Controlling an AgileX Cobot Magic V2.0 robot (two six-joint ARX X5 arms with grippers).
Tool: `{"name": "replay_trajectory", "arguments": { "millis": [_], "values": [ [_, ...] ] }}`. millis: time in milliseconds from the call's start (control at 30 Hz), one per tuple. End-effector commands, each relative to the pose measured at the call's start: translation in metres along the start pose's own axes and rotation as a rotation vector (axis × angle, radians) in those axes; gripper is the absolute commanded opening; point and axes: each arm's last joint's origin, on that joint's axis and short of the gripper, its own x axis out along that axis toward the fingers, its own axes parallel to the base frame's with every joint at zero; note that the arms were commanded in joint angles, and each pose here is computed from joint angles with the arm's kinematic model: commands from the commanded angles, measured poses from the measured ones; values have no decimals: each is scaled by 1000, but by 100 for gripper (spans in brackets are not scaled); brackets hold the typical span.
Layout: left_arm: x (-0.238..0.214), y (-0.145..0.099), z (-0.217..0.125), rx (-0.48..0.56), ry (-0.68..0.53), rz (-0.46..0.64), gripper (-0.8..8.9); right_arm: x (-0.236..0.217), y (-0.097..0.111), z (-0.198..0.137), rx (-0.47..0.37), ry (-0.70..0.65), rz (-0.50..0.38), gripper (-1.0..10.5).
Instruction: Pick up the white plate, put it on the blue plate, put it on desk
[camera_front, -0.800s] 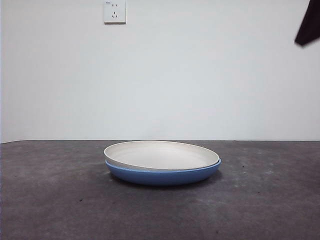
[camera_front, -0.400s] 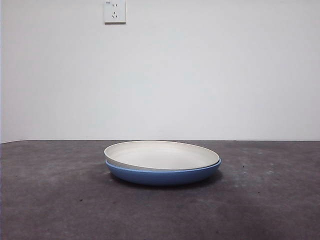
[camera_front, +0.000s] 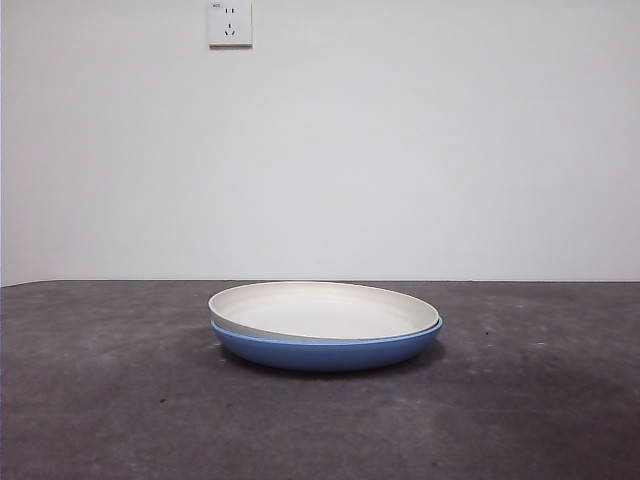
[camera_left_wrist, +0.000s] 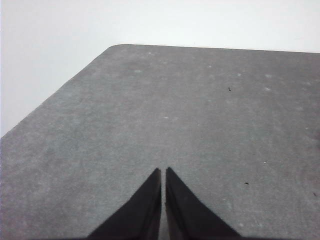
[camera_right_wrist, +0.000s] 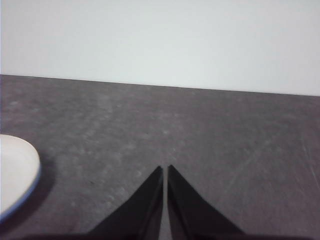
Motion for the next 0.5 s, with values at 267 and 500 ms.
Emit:
{"name": "replay_trajectory", "arguments": {
  "millis": [267, 500],
  "values": [
    [1, 0, -6, -3, 39, 5, 14, -3, 0, -39, 91, 25, -12, 8],
    [1, 0, -6, -3, 39, 5, 14, -4, -1, -46, 98, 94, -42, 8]
  ]
}}
